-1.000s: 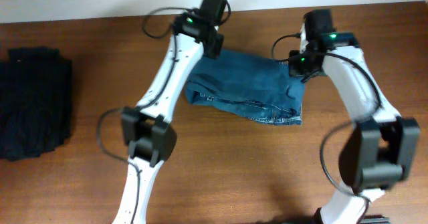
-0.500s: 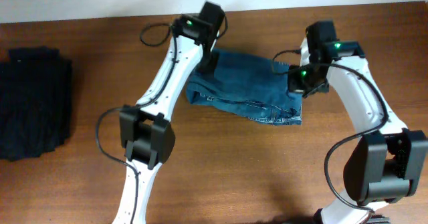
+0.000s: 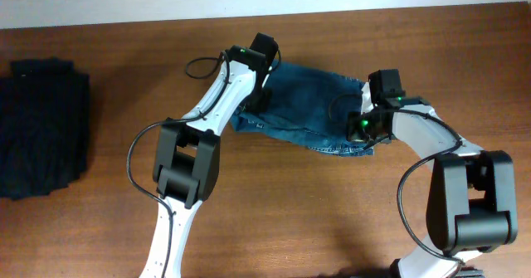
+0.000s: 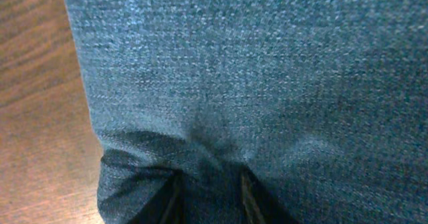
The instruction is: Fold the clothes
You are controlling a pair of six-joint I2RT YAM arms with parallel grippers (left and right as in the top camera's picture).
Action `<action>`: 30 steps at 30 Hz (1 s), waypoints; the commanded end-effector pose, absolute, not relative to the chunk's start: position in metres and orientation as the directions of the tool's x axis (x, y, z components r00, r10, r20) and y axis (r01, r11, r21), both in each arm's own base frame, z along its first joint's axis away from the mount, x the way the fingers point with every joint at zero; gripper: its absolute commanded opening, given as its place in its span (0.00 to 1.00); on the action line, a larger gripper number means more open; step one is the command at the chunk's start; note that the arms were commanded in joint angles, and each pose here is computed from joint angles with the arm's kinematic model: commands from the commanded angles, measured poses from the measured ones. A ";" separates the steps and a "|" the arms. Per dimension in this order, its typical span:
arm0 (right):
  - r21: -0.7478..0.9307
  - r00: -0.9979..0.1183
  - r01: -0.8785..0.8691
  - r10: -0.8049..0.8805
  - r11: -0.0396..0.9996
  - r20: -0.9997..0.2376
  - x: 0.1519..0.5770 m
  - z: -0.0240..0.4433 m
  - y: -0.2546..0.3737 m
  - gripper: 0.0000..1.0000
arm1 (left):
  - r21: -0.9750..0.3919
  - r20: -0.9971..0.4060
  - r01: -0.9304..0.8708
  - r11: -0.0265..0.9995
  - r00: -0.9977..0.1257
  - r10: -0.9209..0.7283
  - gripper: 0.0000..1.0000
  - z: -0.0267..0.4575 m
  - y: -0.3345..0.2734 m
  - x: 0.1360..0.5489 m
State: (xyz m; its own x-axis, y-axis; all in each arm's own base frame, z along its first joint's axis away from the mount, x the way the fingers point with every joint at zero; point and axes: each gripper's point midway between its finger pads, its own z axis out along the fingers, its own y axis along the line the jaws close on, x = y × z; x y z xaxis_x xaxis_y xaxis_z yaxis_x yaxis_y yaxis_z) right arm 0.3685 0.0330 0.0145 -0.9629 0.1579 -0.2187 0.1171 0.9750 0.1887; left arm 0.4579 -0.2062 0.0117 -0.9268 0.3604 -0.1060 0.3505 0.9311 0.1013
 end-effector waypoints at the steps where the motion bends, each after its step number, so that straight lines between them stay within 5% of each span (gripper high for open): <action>1: 0.176 -0.975 0.158 0.182 0.972 -0.129 0.340 -0.012 0.030 0.06 | 0.096 0.037 0.363 0.927 -0.932 0.361 0.25 -0.025 -0.190 0.429; 8: 0.176 -0.974 0.157 0.182 0.972 -0.132 0.341 -0.011 0.030 0.09 | 0.096 0.035 0.361 0.928 -0.933 0.359 0.25 -0.026 -0.189 0.430; 9: 0.176 -0.974 0.157 0.182 0.972 -0.132 0.341 -0.011 0.030 0.16 | 0.096 0.032 0.361 0.928 -0.933 0.359 0.25 -0.027 -0.189 0.430; 12: 0.178 -0.974 0.156 0.182 0.971 -0.137 0.343 -0.010 0.030 0.58 | 0.094 0.012 0.359 0.929 -0.933 0.359 0.25 -0.026 -0.192 0.435; 14: 0.205 -0.974 0.151 0.181 0.967 -0.139 0.348 -0.002 0.034 0.72 | 0.092 -0.022 0.355 0.930 -0.933 0.359 0.33 -0.014 -0.196 0.443; 21: 0.272 -0.951 0.094 0.167 0.958 -0.260 0.390 0.071 0.043 0.80 | 0.059 -0.283 0.321 0.945 -0.903 0.324 0.43 0.113 -0.221 0.485; 24: 0.266 -0.937 0.102 0.183 0.958 -0.297 0.400 0.096 0.035 0.94 | 0.019 -0.386 0.335 0.942 -0.866 0.316 0.61 0.161 -0.236 0.490; 27: 0.268 -0.928 0.142 0.222 0.953 -0.298 0.402 0.101 0.019 0.99 | -0.017 -0.421 0.367 0.930 -0.846 0.327 0.78 0.178 -0.253 0.485; 30: 0.267 -0.917 0.200 0.276 0.943 -0.286 0.400 0.098 -0.005 0.98 | -0.013 -0.395 0.385 0.923 -0.850 0.349 0.83 0.171 -0.261 0.477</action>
